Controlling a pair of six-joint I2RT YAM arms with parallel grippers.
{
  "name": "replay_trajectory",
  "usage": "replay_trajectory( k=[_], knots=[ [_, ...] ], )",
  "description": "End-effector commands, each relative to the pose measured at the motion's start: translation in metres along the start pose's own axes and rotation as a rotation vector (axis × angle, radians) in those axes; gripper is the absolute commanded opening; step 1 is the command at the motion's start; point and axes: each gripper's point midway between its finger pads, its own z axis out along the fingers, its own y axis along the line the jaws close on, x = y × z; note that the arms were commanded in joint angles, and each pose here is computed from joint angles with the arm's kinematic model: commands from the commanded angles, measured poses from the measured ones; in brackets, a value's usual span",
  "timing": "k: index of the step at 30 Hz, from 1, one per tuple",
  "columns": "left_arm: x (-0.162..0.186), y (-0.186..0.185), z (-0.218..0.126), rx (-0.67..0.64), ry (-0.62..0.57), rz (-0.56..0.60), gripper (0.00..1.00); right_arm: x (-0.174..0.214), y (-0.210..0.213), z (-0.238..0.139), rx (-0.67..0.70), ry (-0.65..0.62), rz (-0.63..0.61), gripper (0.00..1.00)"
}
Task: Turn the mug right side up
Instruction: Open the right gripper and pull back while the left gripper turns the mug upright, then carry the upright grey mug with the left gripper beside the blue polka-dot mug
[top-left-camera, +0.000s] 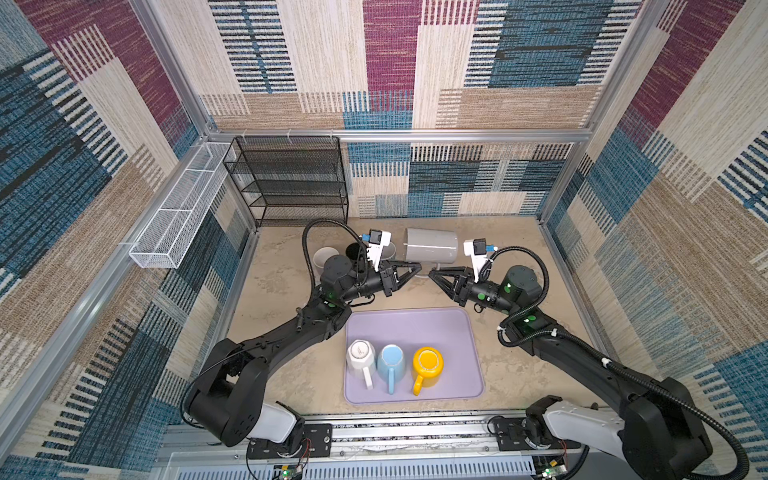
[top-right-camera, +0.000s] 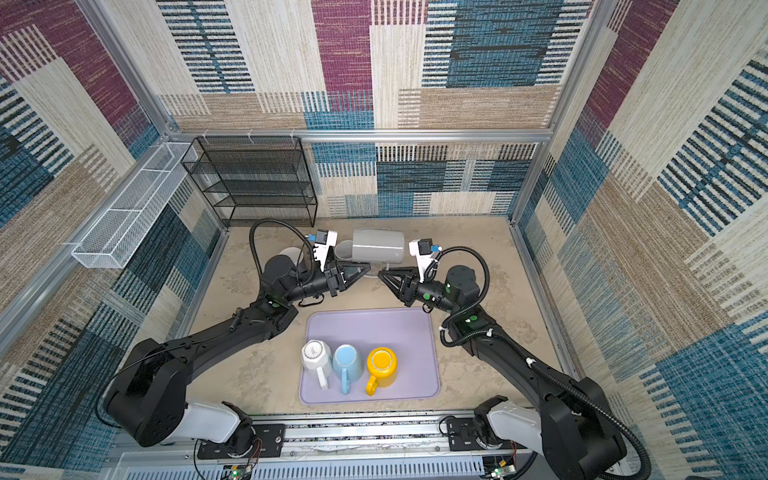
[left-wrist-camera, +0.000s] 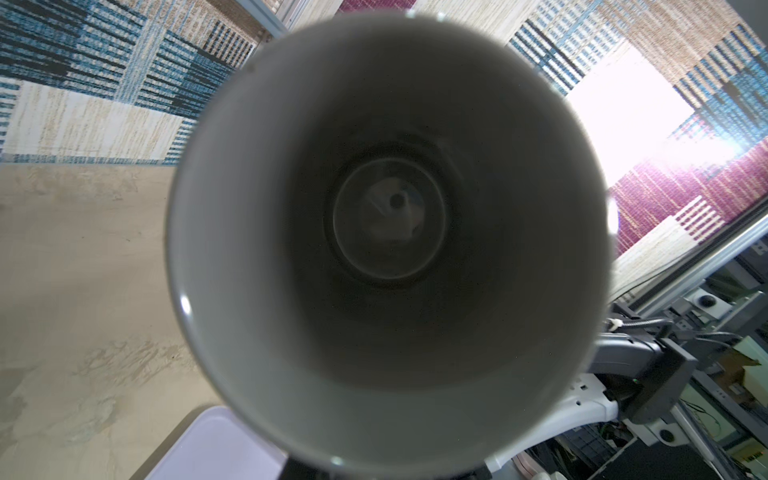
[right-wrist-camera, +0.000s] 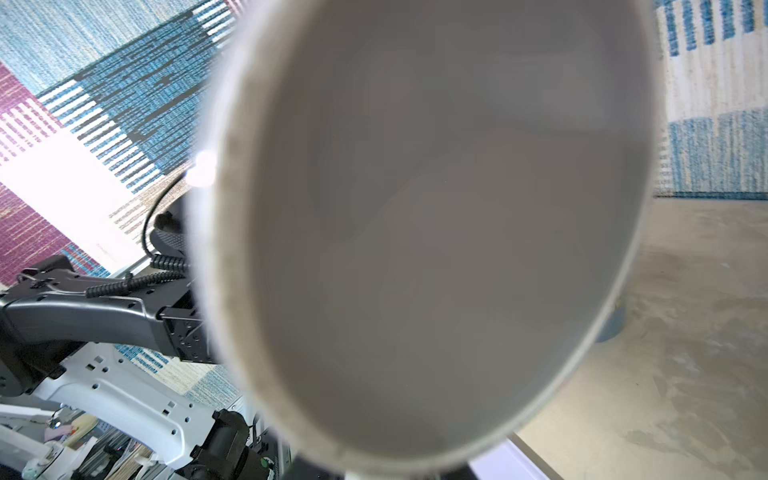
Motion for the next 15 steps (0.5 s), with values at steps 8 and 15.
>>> replay_trajectory(
  k=[8,15],
  knots=[
    [-0.001,0.044,-0.012,-0.289,-0.003,0.061,0.00,0.006,-0.024,-0.008,0.138,0.005,0.005,0.21],
    [0.004,0.065,-0.017,-0.453,0.032,0.069,0.00,0.003,-0.037,-0.011,0.213,-0.006,0.021,0.15]
  ],
)
